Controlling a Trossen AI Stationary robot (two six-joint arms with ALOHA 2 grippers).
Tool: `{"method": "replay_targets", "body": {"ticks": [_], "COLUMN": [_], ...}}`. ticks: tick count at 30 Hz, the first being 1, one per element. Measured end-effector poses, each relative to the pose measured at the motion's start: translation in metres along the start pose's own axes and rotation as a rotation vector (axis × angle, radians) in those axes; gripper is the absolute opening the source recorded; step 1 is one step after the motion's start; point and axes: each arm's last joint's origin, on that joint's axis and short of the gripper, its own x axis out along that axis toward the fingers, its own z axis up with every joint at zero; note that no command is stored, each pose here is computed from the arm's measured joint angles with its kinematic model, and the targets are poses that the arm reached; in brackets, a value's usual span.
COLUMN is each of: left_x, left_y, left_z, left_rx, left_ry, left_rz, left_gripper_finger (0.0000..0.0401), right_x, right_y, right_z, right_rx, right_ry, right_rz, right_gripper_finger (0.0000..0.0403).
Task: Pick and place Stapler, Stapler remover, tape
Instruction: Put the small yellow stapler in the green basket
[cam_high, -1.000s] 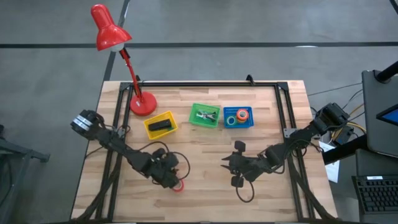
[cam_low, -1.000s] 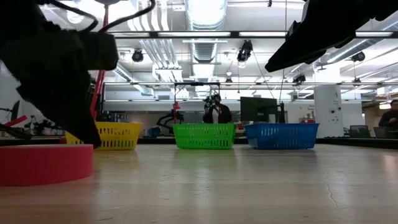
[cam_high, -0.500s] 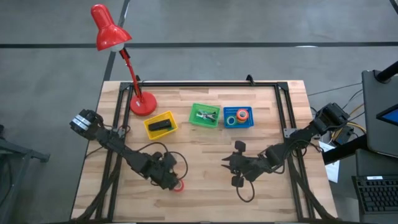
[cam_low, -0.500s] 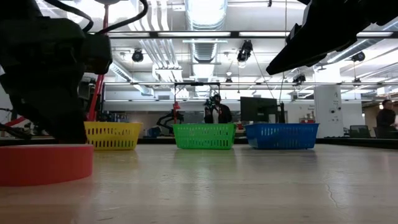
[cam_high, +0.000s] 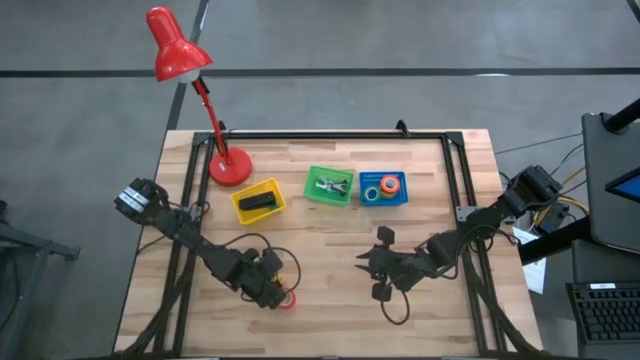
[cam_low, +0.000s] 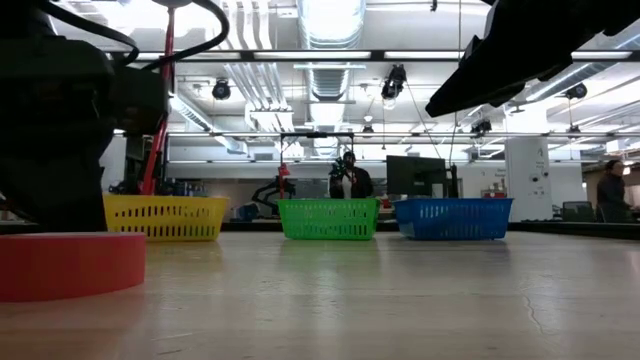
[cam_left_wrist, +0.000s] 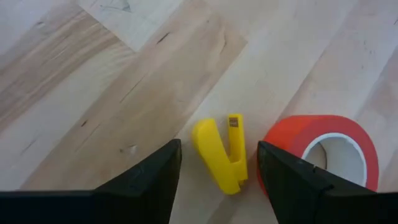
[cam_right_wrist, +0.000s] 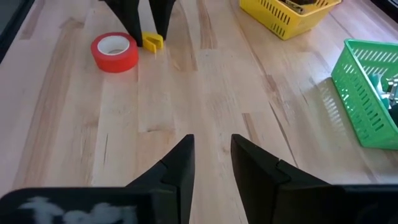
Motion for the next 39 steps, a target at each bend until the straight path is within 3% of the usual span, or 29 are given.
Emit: {"method": "replay_targets", "body": {"ticks": [8, 13, 19, 32, 39], "left_x": [0.005, 0.007, 0.007, 0.006, 0.001], "left_y": [0.001, 0.005, 0.006, 0.007, 0.01], "left_z": [-0.001, 0.002, 0.001, 0.002, 0.011], "left_rx": [0.072, 0.171, 0.205, 0.234, 0.273], "left_ry": [-0.033, -0.128, -0.108, -0.117, -0.195], "left_rz": [0.03, 0.101, 0.105, 0.121, 0.159], "left_gripper_finger": [0.0218, 0.0218, 0.0213, 0.0099, 0.0078], "right_x": [0.0, 0.0, 0.0, 0.0, 0.0], "right_y": [0.0, 0.0, 0.0, 0.0, 0.0], "right_z": [0.0, 0.0, 0.0, 0.0, 0.0], "right_rx": [-0.001, -0.004, -0.008, -0.012, -0.011], "right_ry": [0.0, 0.0, 0.001, 0.001, 0.0], "right_rz": [0.0, 0.0, 0.0, 0.0, -0.001], "right_gripper_finger": [0.0093, 0.0084, 0.0076, 0.0081, 0.0086]}}
